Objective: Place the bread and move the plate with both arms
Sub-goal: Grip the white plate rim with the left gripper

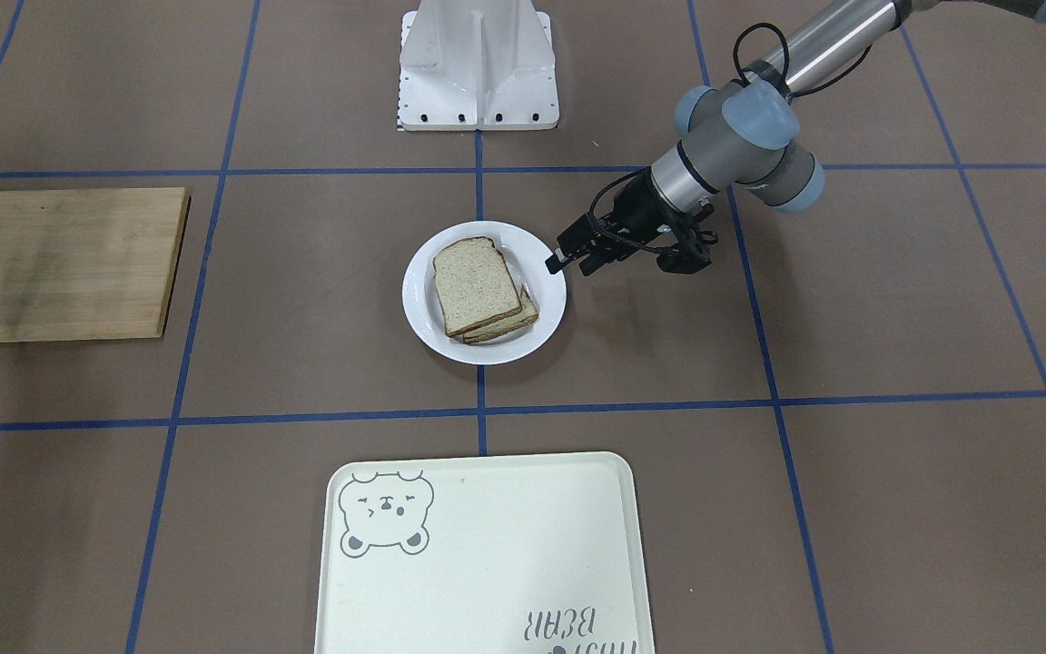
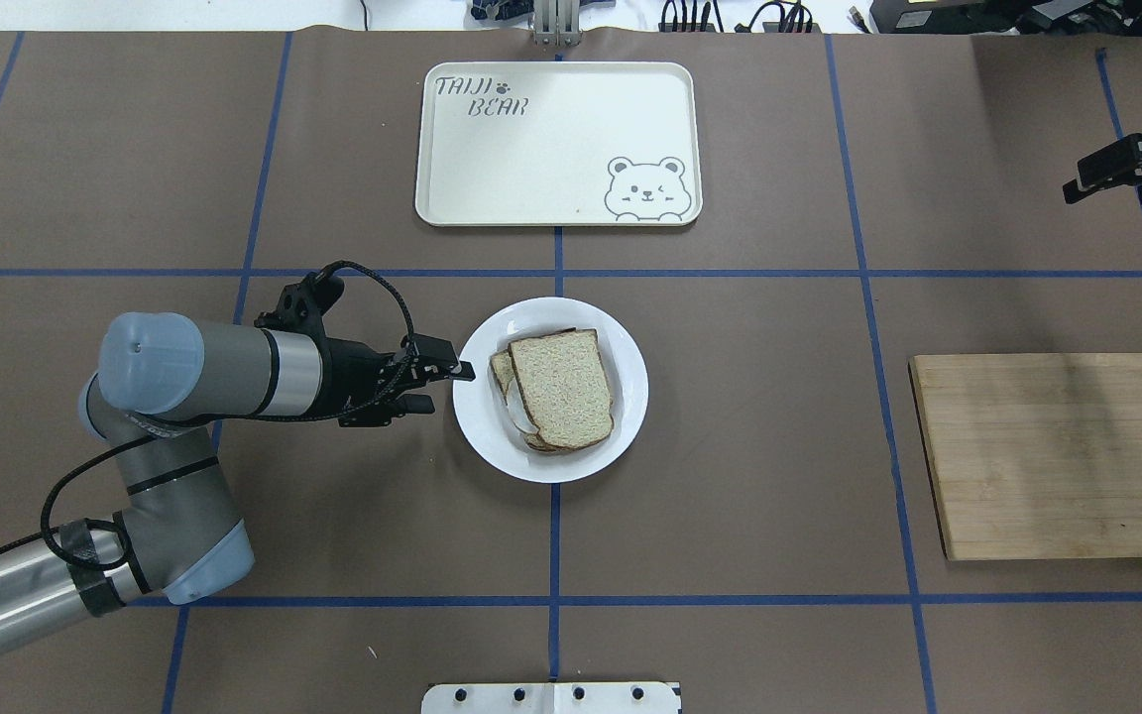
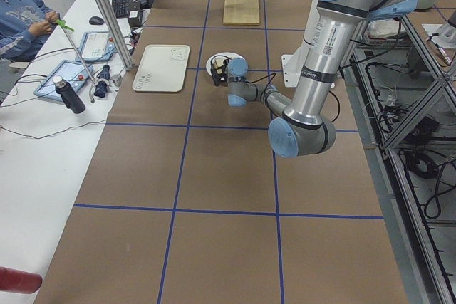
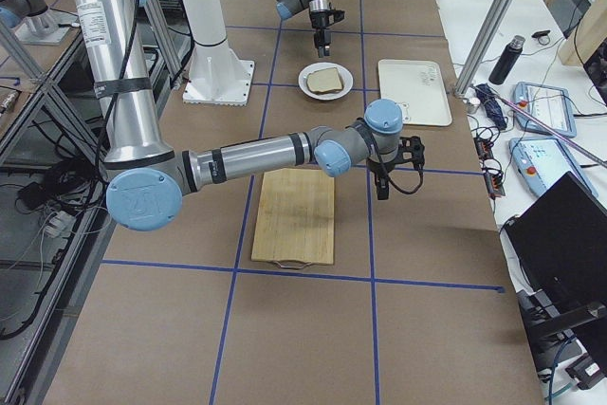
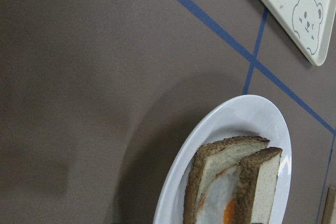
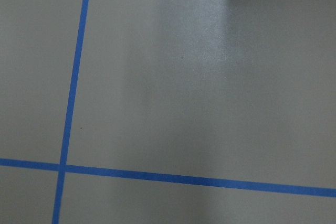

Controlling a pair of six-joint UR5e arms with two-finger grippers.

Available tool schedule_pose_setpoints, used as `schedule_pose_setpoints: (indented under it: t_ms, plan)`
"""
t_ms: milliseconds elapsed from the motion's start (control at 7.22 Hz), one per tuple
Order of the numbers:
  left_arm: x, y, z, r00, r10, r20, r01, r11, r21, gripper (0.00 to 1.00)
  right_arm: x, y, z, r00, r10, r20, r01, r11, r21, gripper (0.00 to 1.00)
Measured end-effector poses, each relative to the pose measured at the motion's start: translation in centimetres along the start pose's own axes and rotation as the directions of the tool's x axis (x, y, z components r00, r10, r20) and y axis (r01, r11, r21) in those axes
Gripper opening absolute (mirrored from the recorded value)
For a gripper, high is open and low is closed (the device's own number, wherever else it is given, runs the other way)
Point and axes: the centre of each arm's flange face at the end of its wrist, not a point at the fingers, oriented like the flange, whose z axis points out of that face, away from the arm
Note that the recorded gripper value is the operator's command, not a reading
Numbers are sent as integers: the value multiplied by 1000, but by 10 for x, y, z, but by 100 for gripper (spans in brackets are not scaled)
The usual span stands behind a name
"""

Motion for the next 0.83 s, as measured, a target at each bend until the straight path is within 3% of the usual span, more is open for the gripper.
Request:
schedule_pose_setpoints:
  t_ms: [554,831]
  plan:
    - [-9,14,12,1000,-10,5,10,1000,3,60,3,12,-1,1000,1,-2,-1,1000,-4,100]
    - [-17,14,10,999,3,-45,-2,1000,8,60,2,13,-1,1000,2,-2,-2,1000,-4,100]
